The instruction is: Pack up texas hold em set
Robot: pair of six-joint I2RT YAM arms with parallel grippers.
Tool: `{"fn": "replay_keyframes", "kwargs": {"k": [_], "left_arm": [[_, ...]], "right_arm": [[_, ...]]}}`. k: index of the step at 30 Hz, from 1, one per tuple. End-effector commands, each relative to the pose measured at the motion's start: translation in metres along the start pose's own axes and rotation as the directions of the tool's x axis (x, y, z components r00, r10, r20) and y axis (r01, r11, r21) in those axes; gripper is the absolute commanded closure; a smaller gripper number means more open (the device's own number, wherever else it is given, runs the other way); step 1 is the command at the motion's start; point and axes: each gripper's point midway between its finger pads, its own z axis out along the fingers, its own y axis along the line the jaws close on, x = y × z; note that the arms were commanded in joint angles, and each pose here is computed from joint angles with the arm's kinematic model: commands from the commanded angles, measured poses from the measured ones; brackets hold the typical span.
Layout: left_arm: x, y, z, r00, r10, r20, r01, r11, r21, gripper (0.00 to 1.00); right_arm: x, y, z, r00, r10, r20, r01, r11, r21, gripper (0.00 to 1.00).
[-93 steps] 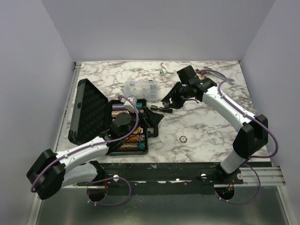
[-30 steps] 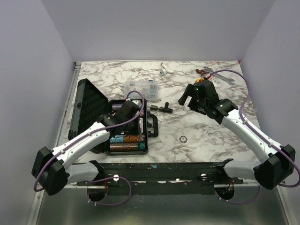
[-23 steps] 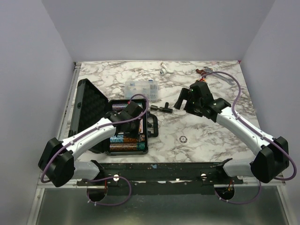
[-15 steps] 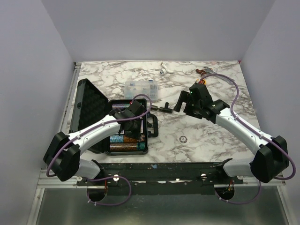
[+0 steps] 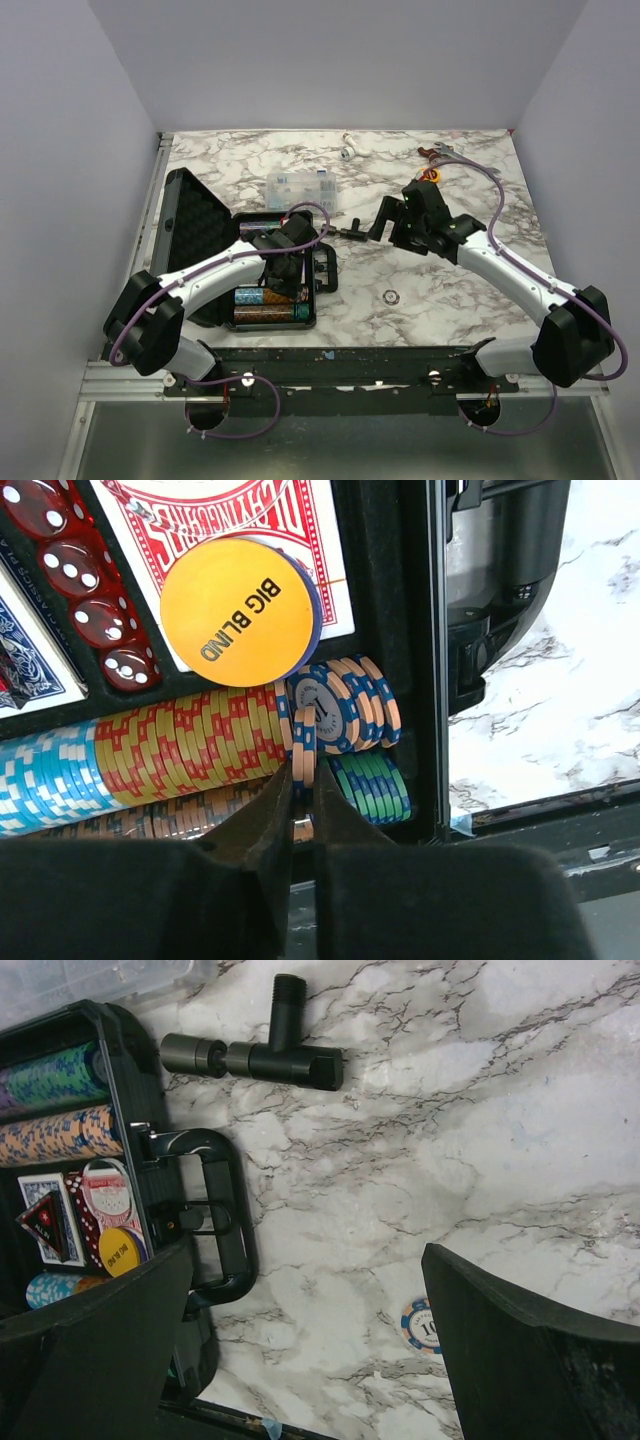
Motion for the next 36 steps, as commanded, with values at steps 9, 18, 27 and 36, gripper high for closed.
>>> {"fn": "replay_keyframes", "kwargs": {"k": [9,18,27,36], "left_arm": [[-0.011,0.003,-0.016,0.999,0.028,0.032,-0.027,0.999,-0.029,0.61],[-0.016,-0.01,-0.017,0.998,0.049,0.042,-0.05,0.998,0.022,0.44],[-0.019,-0.015,-0.009,0.996,0.085,0.038,-0.084,0.996,-0.01,0.28],[-0.018,-0.006,0.003,0.995,0.1,0.019,-0.098,0.992,-0.081,0.34]], "right_arm": [[0.018,-0.002,0.014,0.998,0.002,-0.061,-0.003,1.0,-0.019,0.01],[0.023,-0.004,0.016,0.997,0.004,-0.078,-0.006,1.0,-0.018,0.01],[0.026,-0.007,0.019,0.996,0.009,-0.086,-0.01,1.0,-0.009,0.01],[0.032,-0.005,0.019,0.994,0.01,-0.108,-0.013,1.0,-0.024,0.01]]}}
